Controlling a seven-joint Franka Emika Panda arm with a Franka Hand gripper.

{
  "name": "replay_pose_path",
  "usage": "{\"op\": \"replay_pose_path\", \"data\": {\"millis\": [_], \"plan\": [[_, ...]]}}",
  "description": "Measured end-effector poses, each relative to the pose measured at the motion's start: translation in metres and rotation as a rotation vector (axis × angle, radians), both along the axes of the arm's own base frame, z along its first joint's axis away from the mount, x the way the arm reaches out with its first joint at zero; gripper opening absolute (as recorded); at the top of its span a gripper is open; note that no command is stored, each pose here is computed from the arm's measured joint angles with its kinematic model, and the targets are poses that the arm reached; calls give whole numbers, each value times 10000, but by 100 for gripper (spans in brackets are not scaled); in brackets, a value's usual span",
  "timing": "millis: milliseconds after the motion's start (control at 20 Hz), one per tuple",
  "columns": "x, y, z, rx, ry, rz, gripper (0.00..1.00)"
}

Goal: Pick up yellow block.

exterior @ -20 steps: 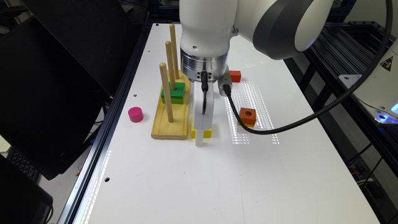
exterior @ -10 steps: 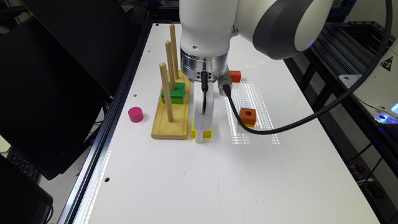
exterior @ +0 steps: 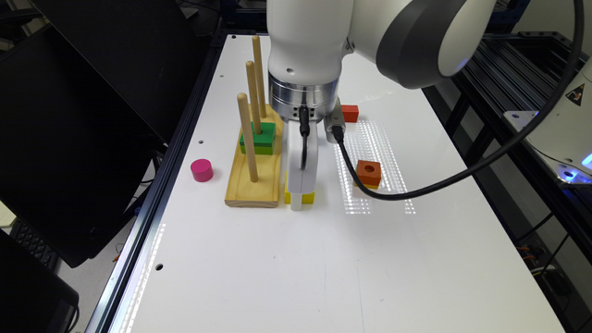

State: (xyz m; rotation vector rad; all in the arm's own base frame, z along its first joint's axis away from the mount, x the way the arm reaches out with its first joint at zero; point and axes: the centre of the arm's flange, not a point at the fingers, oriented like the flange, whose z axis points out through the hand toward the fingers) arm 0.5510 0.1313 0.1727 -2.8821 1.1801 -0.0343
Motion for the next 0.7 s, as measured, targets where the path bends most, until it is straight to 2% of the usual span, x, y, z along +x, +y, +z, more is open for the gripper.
{"op": "replay_pose_path", "data": {"millis": [500,550,700], "plan": [[0,1,0,0,0,1,100],[0,0,0,0,0,1,0],[0,0,0,0,0,1,0]]}}
